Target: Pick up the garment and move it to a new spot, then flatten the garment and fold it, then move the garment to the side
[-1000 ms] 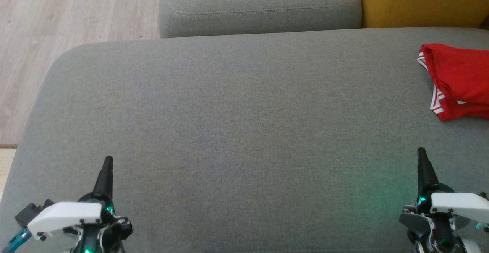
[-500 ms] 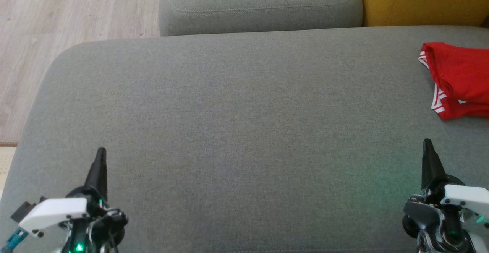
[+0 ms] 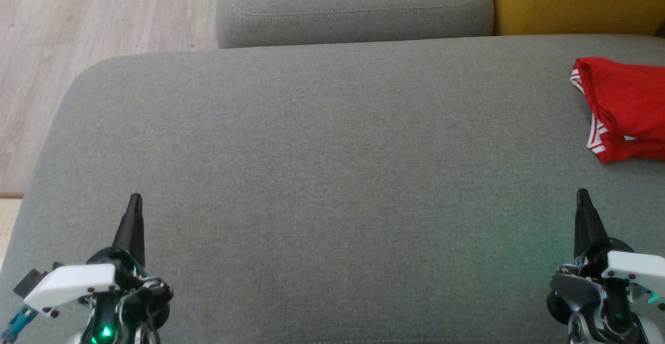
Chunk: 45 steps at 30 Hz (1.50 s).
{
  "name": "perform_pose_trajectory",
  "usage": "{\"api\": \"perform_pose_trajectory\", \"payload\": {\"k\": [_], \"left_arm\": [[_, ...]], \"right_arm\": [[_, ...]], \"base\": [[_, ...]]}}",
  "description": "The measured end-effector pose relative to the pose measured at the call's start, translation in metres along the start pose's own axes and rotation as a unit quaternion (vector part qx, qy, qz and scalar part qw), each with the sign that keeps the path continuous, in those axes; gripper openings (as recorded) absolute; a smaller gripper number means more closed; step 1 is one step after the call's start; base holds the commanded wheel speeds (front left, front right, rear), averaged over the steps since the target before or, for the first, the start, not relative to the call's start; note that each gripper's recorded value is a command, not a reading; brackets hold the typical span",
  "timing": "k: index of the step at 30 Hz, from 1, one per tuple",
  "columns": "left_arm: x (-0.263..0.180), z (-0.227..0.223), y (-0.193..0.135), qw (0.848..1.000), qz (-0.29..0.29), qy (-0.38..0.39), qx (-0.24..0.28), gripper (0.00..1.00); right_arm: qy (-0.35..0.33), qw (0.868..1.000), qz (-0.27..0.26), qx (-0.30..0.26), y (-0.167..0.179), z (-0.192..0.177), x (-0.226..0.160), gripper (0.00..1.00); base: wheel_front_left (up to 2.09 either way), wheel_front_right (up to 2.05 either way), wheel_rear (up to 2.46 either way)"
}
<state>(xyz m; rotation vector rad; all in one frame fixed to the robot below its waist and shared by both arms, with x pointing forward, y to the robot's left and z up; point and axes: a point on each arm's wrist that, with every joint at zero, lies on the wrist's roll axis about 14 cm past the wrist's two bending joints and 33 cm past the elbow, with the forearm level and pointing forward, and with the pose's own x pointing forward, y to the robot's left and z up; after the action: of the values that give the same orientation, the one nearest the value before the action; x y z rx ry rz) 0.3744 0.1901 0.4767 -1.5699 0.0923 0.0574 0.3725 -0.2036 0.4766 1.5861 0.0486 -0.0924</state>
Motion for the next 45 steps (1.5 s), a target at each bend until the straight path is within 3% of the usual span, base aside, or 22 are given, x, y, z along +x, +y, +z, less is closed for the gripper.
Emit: {"api": "perform_pose_trajectory", "payload": {"k": [45], "left_arm": [[0.0,-0.0002,0.0,1.0,0.0,0.0,-0.001,0.0]], "right_arm": [[0.0,1.0,0.0,0.001,0.0002,0.0019,-0.0002,0.0]], "base": [[0.0,0.0,0.0]]}}
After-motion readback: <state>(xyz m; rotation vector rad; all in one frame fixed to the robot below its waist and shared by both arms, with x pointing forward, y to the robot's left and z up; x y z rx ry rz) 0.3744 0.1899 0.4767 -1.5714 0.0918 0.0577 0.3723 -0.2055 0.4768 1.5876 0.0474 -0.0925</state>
